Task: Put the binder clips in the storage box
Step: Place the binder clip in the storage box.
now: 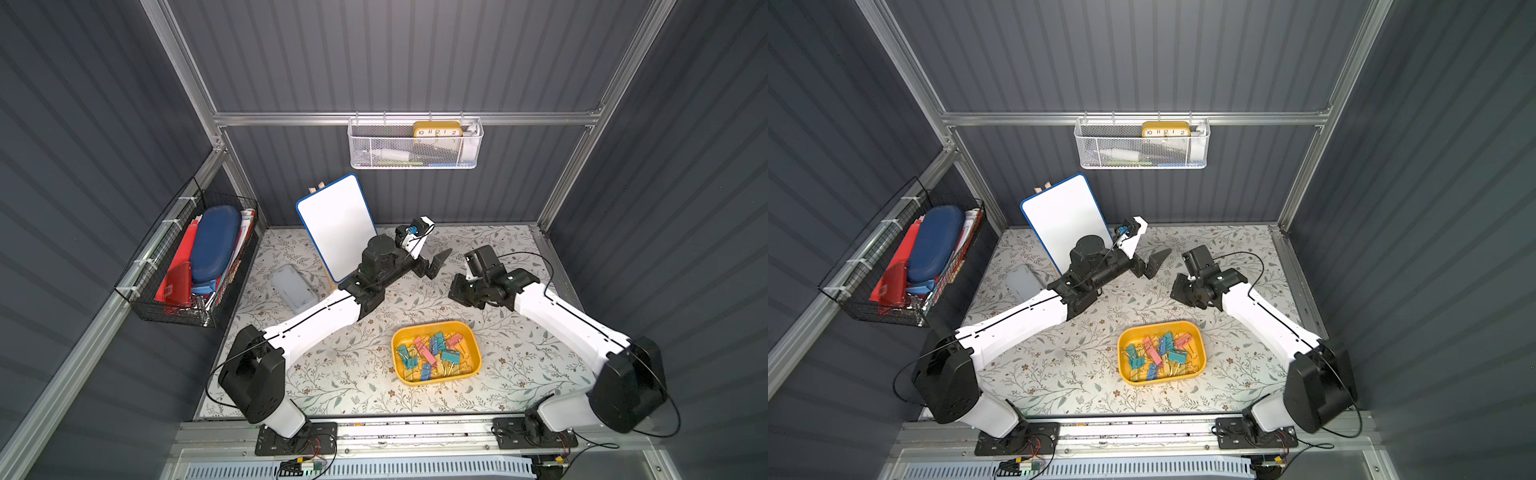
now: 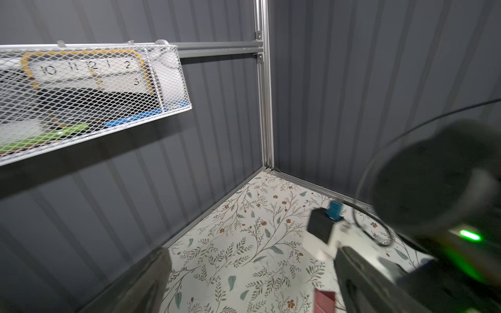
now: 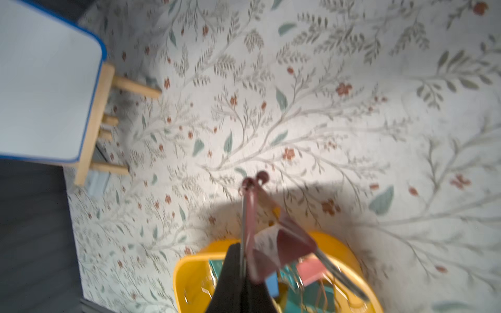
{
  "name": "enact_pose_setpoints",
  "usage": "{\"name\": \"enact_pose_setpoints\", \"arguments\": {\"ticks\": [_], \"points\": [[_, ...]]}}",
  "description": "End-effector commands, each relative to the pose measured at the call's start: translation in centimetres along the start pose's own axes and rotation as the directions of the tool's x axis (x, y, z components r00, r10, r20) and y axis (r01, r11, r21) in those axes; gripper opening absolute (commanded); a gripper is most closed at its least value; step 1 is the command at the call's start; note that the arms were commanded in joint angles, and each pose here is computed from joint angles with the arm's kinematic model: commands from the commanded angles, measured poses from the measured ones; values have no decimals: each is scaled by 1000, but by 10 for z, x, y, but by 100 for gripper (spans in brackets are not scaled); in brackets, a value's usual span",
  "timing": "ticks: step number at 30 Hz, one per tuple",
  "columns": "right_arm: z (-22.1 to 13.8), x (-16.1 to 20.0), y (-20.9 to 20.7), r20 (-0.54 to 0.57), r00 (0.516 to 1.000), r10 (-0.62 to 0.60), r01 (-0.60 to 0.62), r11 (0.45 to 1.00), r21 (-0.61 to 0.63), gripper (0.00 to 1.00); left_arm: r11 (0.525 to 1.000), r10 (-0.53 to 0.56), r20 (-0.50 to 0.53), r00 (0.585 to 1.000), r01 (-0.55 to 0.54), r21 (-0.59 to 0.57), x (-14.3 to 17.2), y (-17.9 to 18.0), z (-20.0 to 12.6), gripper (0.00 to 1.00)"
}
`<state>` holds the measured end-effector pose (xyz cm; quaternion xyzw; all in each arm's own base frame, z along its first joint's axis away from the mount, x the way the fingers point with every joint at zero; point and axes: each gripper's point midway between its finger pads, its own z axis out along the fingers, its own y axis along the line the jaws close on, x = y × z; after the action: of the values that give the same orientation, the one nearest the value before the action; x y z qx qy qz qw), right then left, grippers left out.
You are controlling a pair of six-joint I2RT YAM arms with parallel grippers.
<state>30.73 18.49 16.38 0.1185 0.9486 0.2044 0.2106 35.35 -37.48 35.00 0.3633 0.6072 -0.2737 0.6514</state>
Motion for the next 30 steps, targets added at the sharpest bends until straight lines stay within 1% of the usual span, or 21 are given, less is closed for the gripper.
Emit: {"name": "enact_pose_setpoints", "arguments": {"ticks": [1, 5, 7, 8, 10, 12, 14, 16, 18, 20, 23, 25, 27, 30], "points": [[-14, 41, -28, -61, 993, -102, 110, 985, 136, 0, 997, -8, 67, 998, 13, -74, -25, 11, -15, 99], [-19, 83, -36, -179, 967, -182, 211, 965, 158, 0, 994, -29, 63, 998, 35, -106, -22, 16, -17, 99], [-14, 104, -39, -260, 943, -205, 250, 956, 153, 0, 990, -81, 55, 995, 87, -111, -22, 18, -15, 99], [-13, 110, -44, -283, 936, -207, 263, 949, 177, 0, 987, -108, 63, 992, 115, -109, -26, 18, -17, 99], [-14, 114, -62, -288, 938, -194, 274, 922, 272, 0, 979, -161, 92, 983, 171, -111, -34, 19, -25, 99], [-14, 114, -72, -273, 944, -185, 269, 911, 314, 0, 969, -208, 130, 969, 222, -107, -45, 18, -39, 99], [-11, 116, -74, -264, 947, -184, 263, 915, 305, 0, 961, -240, 141, 961, 255, -104, -46, 17, -52, 99], [-7, 122, -73, -273, 944, -186, 264, 923, 282, 0, 957, -248, 145, 958, 266, -118, -46, 18, -62, 99], [-1, 131, -72, -309, 932, -188, 272, 927, 259, 2, 951, -256, 155, 954, 277, -134, -47, 19, -71, 99], [2, 135, -72, -335, 922, -194, 289, 920, 263, 7, 943, -274, 151, 950, 296, -153, -43, 21, -78, 99], [-1, 127, -75, -314, 928, -202, 298, 907, 298, 18, 925, -298, 170, 939, 328, -191, -39, 27, -88, 99], [-7, 119, -70, -278, 936, -216, 297, 909, 292, 25, 907, -322, 189, 928, 359, -219, -39, 32, -94, 99], [-14, 109, -65, -234, 942, -240, 302, 910, 284, 27, 884, -344, 220, 913, 394, -253, -41, 40, -102, 99], [-32, 86, -54, -136, 952, -276, 304, 910, 283, 29, 843, -362, 286, 887, 443, -306, -47, 51, -122, 99]]}}
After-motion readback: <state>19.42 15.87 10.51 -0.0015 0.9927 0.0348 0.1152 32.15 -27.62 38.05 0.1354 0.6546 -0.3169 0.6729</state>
